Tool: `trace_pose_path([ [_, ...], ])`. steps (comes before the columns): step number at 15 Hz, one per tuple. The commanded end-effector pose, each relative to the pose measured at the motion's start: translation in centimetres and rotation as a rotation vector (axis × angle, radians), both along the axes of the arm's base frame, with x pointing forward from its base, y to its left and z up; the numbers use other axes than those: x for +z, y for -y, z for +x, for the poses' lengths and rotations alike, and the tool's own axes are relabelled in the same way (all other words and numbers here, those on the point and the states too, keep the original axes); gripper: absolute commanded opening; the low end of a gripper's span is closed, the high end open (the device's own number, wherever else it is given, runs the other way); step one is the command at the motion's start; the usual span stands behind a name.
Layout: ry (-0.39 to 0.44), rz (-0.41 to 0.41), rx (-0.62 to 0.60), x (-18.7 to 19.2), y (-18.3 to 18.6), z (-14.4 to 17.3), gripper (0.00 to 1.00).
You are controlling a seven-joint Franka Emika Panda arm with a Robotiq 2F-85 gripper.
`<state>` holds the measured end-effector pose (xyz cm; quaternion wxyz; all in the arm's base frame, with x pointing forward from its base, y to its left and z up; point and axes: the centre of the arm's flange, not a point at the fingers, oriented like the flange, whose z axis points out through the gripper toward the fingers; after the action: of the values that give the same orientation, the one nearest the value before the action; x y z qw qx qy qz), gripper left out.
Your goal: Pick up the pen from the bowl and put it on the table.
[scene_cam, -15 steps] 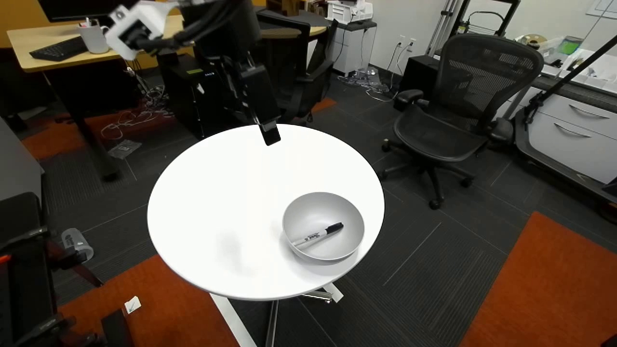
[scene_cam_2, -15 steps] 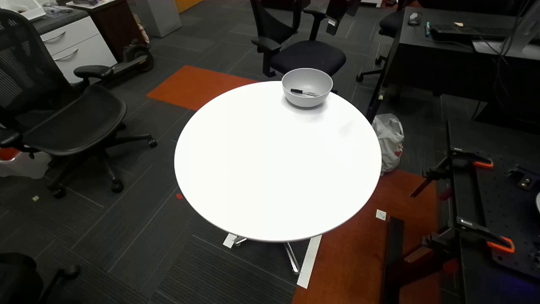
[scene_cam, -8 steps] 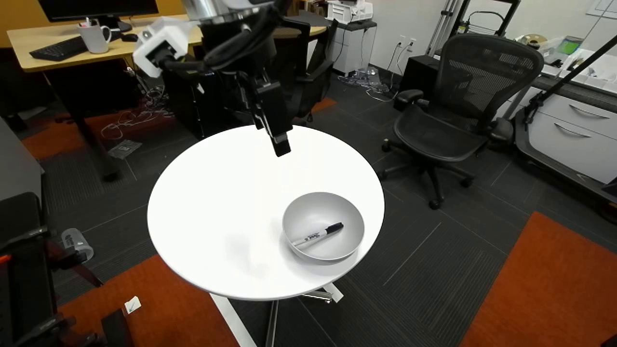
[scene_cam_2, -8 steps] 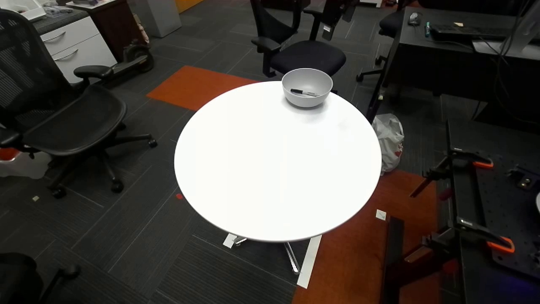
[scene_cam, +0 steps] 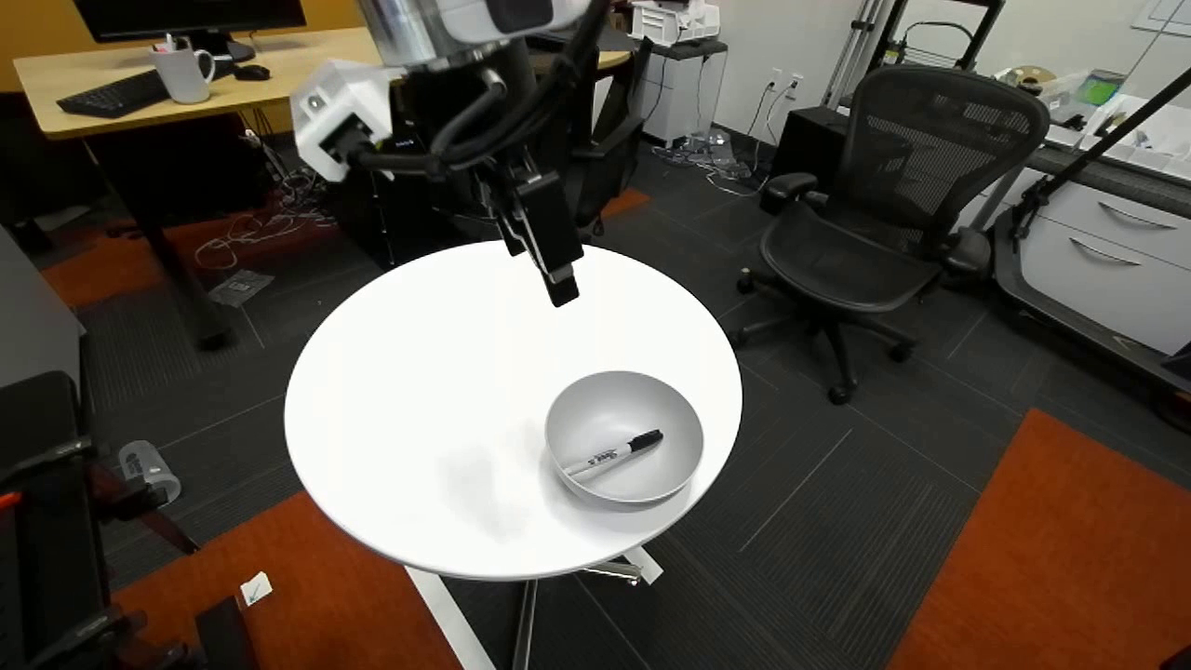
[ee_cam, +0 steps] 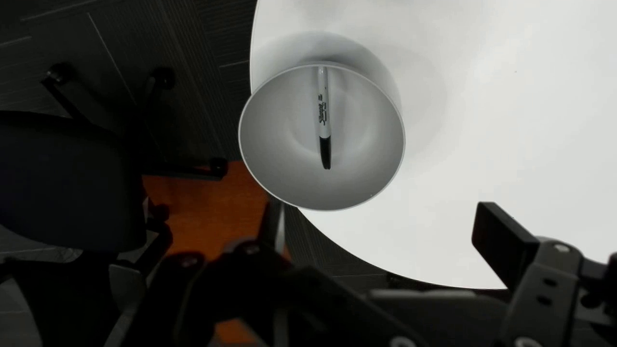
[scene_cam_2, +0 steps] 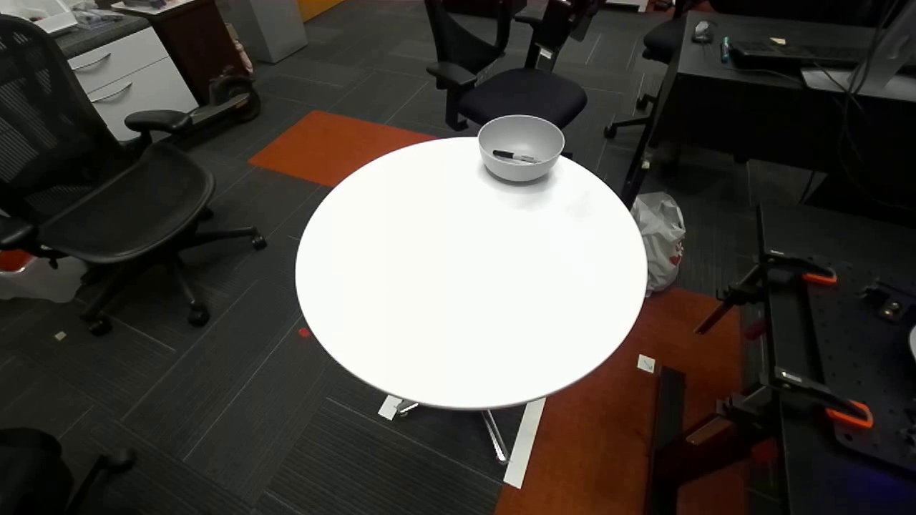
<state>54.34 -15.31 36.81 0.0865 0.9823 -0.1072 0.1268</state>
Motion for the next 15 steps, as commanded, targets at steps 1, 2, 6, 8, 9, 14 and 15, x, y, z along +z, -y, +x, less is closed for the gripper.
trace_pose_path([
  [1, 0.023, -0.013, 0.039, -2.1, 1.2, 0.8, 1.0],
  [2, 0.021, -0.017, 0.044, -2.7, 1.5, 1.0, 1.0],
  [6, -0.009, -0.018, 0.094, -5.2, 2.9, 1.9, 1.0],
  [8, -0.024, -0.015, 0.117, -6.3, 3.5, 2.4, 1.0],
  [9, -0.032, -0.014, 0.13, -6.9, 3.7, 2.8, 1.0],
  [14, -0.071, -0.005, 0.163, -9.8, 4.9, 4.4, 1.0],
  [15, -0.078, 0.0, 0.163, -10.6, 5.1, 4.6, 1.0],
])
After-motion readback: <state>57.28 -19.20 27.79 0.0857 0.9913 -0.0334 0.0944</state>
